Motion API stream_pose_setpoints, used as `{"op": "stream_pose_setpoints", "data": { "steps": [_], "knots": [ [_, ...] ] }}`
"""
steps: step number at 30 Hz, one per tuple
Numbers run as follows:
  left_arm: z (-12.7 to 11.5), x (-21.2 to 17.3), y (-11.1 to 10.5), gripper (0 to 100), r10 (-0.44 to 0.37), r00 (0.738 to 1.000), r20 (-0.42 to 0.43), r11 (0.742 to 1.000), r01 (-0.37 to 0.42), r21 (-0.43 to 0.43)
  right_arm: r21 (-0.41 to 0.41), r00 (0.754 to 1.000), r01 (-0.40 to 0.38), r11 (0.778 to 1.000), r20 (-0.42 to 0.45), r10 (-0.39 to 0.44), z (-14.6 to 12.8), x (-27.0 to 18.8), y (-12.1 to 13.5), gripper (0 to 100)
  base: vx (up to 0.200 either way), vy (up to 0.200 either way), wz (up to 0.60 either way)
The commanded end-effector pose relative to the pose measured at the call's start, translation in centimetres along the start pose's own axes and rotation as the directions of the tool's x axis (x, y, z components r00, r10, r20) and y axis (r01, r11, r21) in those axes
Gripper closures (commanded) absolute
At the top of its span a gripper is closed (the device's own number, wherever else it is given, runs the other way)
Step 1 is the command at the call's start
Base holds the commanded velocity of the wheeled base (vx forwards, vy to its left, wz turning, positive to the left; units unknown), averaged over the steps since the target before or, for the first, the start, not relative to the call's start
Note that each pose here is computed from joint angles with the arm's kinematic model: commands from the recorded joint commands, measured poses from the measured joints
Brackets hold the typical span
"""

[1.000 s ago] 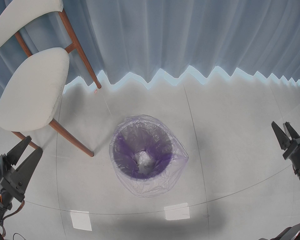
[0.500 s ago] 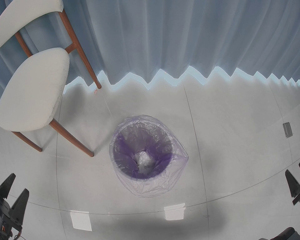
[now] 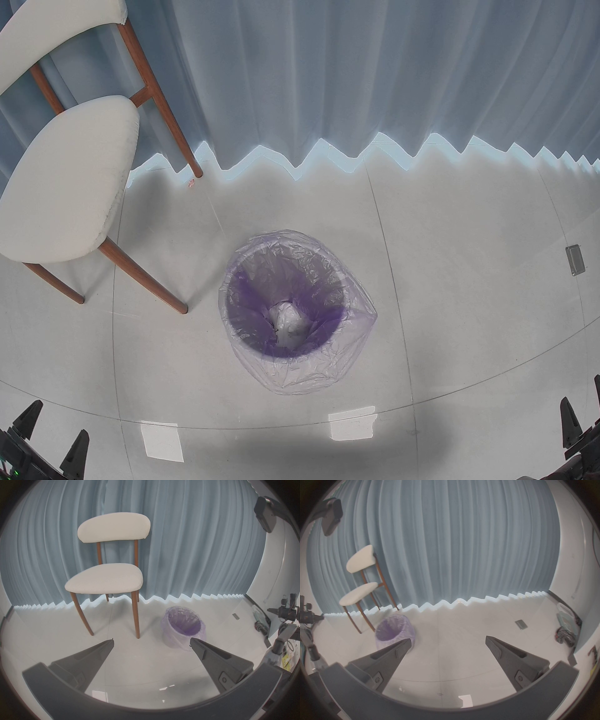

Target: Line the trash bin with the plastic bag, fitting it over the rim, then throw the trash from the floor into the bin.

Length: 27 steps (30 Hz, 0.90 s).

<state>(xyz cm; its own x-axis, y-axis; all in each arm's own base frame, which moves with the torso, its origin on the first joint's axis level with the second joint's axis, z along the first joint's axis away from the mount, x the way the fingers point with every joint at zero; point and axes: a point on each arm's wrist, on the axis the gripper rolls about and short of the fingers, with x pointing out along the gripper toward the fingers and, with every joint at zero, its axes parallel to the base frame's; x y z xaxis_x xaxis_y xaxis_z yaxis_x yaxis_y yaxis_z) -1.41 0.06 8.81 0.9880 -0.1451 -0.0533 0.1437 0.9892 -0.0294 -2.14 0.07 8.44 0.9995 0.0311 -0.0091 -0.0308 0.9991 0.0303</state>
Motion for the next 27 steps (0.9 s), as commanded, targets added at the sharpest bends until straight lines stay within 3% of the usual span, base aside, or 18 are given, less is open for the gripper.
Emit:
{"op": "stream_pose_setpoints", "data": {
  "steps": [1, 2, 4, 8, 11, 27],
  "knots": [
    [-0.63, -0.12, 0.1, 0, 0.06, 0.998, 0.009, 0.998, -0.06, 0.011, -0.008, 0.999, 0.052, 0.999, 0.012, -0.052, -0.37, -0.37, -0.12, 0, 0.0, 0.0, 0.0],
    [-0.67, -0.16, 0.12, 0, 0.136, 0.991, 0.012, 0.991, -0.136, 0.012, -0.006, 0.997, 0.076, 0.997, -0.002, -0.076, -0.92, -0.19, -0.19, 0, 0.0, 0.0, 0.0],
    [-0.87, -0.44, -0.02, 0, 0.202, 0.979, 0.035, 0.979, -0.202, 0.001, 0.006, 0.997, 0.08, 0.997, 0.005, -0.08, -0.87, -0.18, -0.2, 0, 0.0, 0.0, 0.0],
    [-1.3, -0.74, -0.14, 0, 0.136, 0.989, 0.049, 0.99, -0.138, 0.031, -0.025, 0.998, 0.066, 0.997, 0.003, -0.066, -0.92, -0.16, -0.17, 0, 0.0, 0.0, 0.0],
    [-1.3, -0.77, -0.16, 0, 0.133, 0.99, 0.055, 0.99, -0.135, 0.039, -0.038, 0.999, 0.039, 0.999, 0.006, -0.039, -0.89, -0.16, -0.11, 0, 0.0, 0.0, 0.0],
    [-1.34, -0.76, -0.14, 0, 0.136, 0.989, 0.049, 0.99, -0.138, 0.028, -0.024, 0.999, 0.051, 0.998, 0.009, -0.051, -0.91, -0.14, -0.14, 0, 0.0, 0.0, 0.0]
  ]
}}
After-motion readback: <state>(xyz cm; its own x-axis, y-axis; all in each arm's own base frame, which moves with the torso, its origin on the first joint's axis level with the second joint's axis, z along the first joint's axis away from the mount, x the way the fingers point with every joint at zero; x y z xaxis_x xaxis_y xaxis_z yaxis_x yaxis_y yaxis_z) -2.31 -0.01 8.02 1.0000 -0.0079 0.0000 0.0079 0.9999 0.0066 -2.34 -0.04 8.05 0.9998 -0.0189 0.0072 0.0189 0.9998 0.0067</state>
